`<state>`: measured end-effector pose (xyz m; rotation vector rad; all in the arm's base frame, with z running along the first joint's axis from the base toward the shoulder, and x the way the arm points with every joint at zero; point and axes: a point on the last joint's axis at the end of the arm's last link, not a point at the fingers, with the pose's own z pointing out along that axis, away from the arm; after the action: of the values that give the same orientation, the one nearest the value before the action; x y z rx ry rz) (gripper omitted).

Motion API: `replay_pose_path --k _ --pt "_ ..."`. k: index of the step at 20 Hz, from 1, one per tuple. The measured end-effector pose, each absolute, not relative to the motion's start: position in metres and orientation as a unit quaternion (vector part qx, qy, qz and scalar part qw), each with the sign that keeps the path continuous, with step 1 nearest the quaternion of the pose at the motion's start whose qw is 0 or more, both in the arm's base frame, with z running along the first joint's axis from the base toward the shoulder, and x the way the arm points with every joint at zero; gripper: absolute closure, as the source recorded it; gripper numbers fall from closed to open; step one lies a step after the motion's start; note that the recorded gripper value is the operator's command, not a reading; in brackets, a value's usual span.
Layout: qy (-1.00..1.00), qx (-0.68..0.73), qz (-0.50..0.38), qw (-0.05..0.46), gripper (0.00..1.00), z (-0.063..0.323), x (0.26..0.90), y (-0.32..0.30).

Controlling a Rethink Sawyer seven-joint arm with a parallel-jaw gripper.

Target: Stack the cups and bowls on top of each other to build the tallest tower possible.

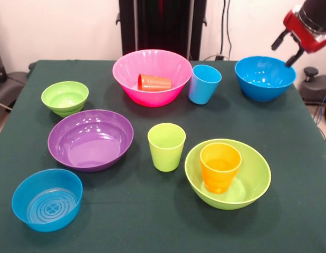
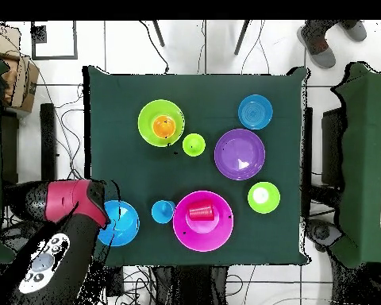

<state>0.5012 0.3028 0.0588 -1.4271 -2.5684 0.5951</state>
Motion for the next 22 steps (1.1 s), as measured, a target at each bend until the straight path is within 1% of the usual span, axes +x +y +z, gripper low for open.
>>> replay_pose_path --k 8,22 --pt "-0.858 -0.460 0.222 0.058 0.00 0.012 0.506 0.316" --pt "-0.860 -0.457 0.224 0.040 0.00 0.001 0.516 0.326"
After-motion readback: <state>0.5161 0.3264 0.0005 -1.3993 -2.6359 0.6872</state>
